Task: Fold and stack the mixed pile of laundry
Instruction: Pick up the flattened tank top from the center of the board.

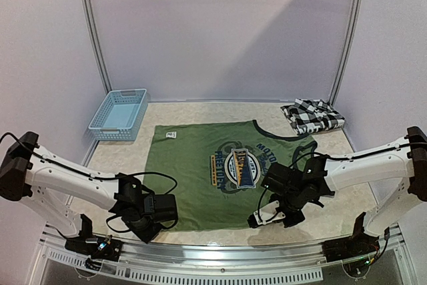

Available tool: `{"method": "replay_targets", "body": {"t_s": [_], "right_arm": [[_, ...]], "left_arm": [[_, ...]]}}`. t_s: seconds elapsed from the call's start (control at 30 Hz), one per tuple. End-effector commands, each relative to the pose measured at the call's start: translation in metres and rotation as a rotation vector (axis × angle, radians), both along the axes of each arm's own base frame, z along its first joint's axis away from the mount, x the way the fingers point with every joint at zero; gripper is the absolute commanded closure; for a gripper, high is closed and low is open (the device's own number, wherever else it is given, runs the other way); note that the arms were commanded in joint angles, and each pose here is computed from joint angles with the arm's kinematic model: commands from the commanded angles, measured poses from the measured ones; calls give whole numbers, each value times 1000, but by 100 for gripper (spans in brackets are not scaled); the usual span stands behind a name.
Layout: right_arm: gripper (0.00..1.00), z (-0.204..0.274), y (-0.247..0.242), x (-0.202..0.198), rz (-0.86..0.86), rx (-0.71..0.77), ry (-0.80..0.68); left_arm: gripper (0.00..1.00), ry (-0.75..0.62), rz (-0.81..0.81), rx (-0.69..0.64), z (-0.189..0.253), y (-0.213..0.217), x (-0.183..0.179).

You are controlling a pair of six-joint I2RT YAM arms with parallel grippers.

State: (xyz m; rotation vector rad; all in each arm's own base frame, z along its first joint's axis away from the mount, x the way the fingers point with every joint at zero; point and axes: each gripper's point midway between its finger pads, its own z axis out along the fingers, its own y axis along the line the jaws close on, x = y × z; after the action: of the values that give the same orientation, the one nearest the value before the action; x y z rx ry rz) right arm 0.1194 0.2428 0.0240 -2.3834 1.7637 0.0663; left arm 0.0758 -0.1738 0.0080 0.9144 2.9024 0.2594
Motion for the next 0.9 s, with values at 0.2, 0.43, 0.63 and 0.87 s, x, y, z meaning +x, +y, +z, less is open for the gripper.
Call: {"method": "replay_targets", "body": {"t_s": [0.2,0.43,0.63,0.87], "right_arm": [[99,6,1,5,-23,23,-18],[100,30,1,17,-81,91,-12],[100,47,-4,28,-146,144,-1],[100,60,-7,48,-224,187,2]], "left_arm": [[100,-114,-38,88,11,7,21],[100,-156,-87,123,37,-3,33],[100,-191,-119,154,55,-5,43],[100,-218,-75,166,70,1,60]]}}
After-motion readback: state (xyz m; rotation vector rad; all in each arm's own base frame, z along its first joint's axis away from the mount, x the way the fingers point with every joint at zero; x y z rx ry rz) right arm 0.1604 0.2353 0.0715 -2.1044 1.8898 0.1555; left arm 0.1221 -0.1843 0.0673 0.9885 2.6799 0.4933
